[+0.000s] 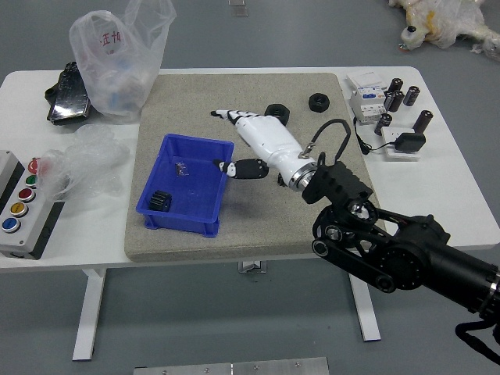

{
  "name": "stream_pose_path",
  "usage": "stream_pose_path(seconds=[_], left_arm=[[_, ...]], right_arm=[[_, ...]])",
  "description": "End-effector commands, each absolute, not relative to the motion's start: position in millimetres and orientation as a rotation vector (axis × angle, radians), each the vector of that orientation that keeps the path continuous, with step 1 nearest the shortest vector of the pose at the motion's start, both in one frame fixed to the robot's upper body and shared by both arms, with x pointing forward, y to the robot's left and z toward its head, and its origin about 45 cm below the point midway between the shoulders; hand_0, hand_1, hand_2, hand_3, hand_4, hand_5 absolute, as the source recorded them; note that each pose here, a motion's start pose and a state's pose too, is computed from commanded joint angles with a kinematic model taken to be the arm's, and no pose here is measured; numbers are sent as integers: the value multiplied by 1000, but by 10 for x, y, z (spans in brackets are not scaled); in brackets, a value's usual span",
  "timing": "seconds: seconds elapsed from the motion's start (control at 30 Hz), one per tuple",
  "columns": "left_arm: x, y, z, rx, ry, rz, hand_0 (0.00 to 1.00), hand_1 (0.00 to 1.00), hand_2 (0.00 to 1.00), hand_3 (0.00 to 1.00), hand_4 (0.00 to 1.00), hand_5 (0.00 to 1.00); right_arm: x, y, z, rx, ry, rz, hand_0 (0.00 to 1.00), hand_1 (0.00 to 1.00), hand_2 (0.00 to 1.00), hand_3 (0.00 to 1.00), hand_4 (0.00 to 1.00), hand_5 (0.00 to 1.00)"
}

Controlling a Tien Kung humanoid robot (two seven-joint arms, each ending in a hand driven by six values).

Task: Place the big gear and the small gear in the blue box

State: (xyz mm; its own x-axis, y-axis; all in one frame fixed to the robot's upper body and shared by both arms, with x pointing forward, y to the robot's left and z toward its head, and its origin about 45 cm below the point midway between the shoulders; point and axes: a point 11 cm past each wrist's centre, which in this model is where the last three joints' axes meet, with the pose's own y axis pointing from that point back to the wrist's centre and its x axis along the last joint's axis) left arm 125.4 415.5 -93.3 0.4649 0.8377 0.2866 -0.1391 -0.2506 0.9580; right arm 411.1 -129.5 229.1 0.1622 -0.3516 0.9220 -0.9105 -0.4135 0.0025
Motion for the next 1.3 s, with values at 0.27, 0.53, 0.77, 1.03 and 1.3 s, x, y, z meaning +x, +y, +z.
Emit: stream_pose_path(seconds=[0.27, 0.53, 0.77, 1.03, 1.3], left_arm=[[1263, 4157, -930, 1547, 627, 1051, 666, 558, 531, 650, 728, 370], [1261, 4152, -933, 1547, 628, 1049, 666, 558, 531, 649, 728, 371], [1266, 4160, -929, 1548, 625, 1050, 666, 559, 531, 649, 728, 370], [1279, 4162, -925, 1548, 623, 1050, 666, 559, 531, 649, 728, 370], [1276, 4162, -925, 1549, 623, 1050, 666, 559, 531, 649, 729, 370]], right_arm=[[4278, -1856, 1877, 1726, -1200, 1051, 506, 734, 781, 821, 738, 303], [4234, -2000, 1557, 1681, -1119, 974, 500, 730, 770, 819, 725, 285], [4198, -1970, 1479, 1685, -1085, 964, 499, 720, 748, 809, 722, 284], [4122, -1861, 1380, 1702, -1029, 966, 486, 674, 649, 707, 676, 291], [4082, -1819, 1326, 1695, -1008, 990, 438, 597, 477, 583, 443, 119]])
